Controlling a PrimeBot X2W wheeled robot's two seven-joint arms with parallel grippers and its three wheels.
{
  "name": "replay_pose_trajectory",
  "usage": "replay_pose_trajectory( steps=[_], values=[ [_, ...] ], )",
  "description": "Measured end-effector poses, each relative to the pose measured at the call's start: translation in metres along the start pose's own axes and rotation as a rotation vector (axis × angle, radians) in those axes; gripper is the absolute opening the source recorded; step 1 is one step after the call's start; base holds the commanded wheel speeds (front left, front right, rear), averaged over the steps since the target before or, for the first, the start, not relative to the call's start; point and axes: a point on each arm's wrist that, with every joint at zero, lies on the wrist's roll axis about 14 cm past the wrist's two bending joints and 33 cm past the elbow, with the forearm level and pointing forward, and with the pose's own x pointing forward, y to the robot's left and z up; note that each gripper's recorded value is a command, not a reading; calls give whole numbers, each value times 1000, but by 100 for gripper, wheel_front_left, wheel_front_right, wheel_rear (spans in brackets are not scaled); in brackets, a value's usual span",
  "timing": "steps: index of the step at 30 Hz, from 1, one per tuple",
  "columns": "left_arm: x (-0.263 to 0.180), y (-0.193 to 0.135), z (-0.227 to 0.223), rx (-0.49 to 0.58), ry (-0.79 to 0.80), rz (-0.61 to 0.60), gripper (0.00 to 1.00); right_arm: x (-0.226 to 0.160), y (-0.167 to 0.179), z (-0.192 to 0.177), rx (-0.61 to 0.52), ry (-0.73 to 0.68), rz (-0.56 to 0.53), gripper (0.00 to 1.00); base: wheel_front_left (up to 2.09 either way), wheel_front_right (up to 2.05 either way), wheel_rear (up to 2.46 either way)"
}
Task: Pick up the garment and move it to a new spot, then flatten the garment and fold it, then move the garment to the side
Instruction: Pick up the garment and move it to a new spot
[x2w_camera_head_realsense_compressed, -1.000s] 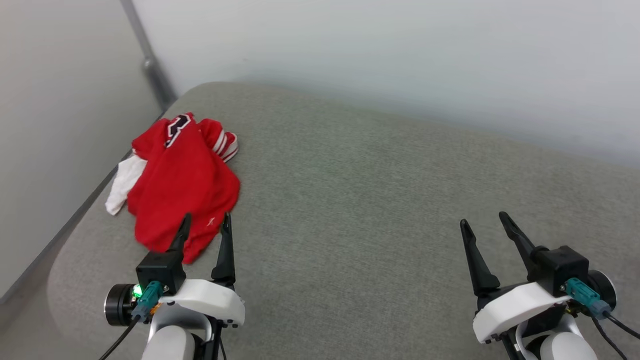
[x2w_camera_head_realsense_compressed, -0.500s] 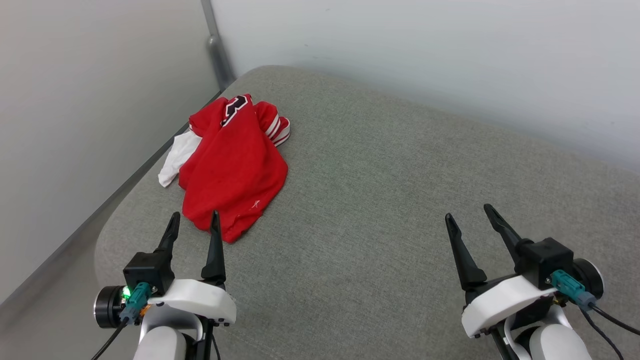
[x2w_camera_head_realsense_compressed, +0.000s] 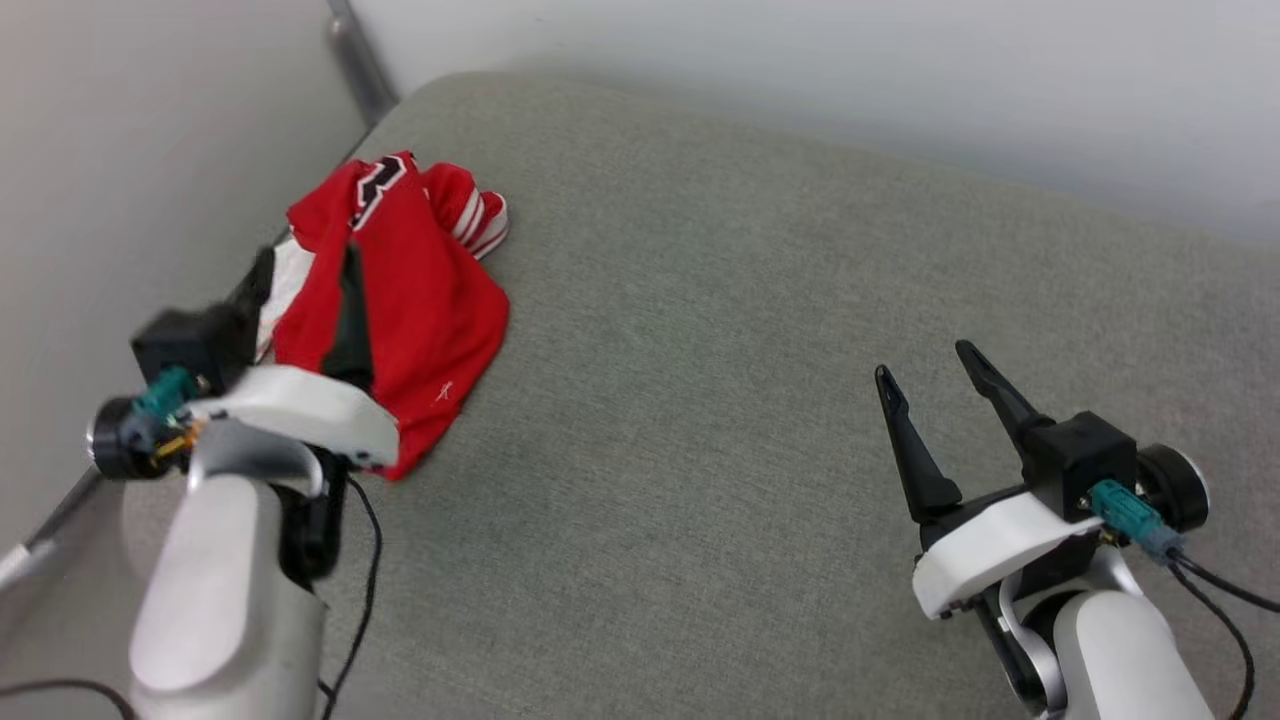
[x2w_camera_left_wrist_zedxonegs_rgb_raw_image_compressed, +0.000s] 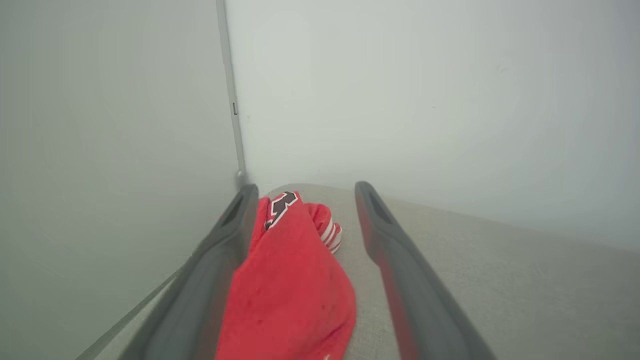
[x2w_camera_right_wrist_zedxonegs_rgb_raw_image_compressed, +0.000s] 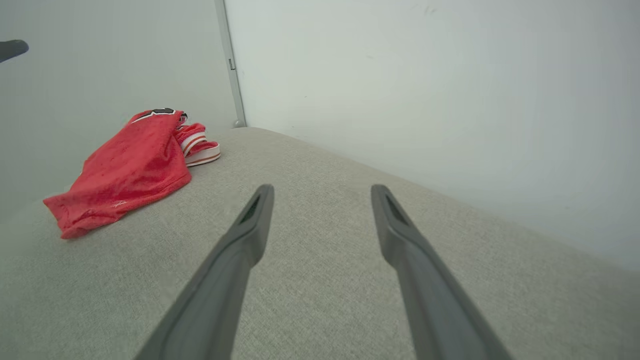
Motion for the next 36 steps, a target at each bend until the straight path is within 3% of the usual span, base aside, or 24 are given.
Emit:
replay_pose_trajectory(
  steps=[7, 12, 21, 28, 29, 30, 31, 36],
  values=[
    [78, 9, 7, 63, 157, -15, 100, 9, -34, -16, 2, 28, -54, 100, 0, 0, 0],
    [110, 21, -43, 89, 446, -8, 100, 10, -68, -38, 10, 61, -114, 100, 0, 0, 0],
    [85, 34, -176, 47, 1032, 55, 100, 4, -106, -87, 51, 136, -199, 100, 0, 0, 0],
    [70, 43, -215, -32, 1170, 127, 100, 0, -115, -107, 69, 170, -220, 100, 0, 0, 0],
    [71, 44, -217, -49, 1167, 137, 81, -1, -116, -108, 69, 174, -223, 100, 0, 0, 0],
    [71, 44, -217, -52, 1157, 143, 24, -2, -117, -108, 69, 175, -226, 100, 0, 0, 0],
    [71, 45, -218, -54, 1154, 144, 0, -2, -118, -108, 69, 174, -229, 100, 0, 0, 0],
    [72, 52, -207, -28, 1078, 163, 0, -2, -119, -98, 57, 160, -234, 100, 0, 0, 0]
  ],
)
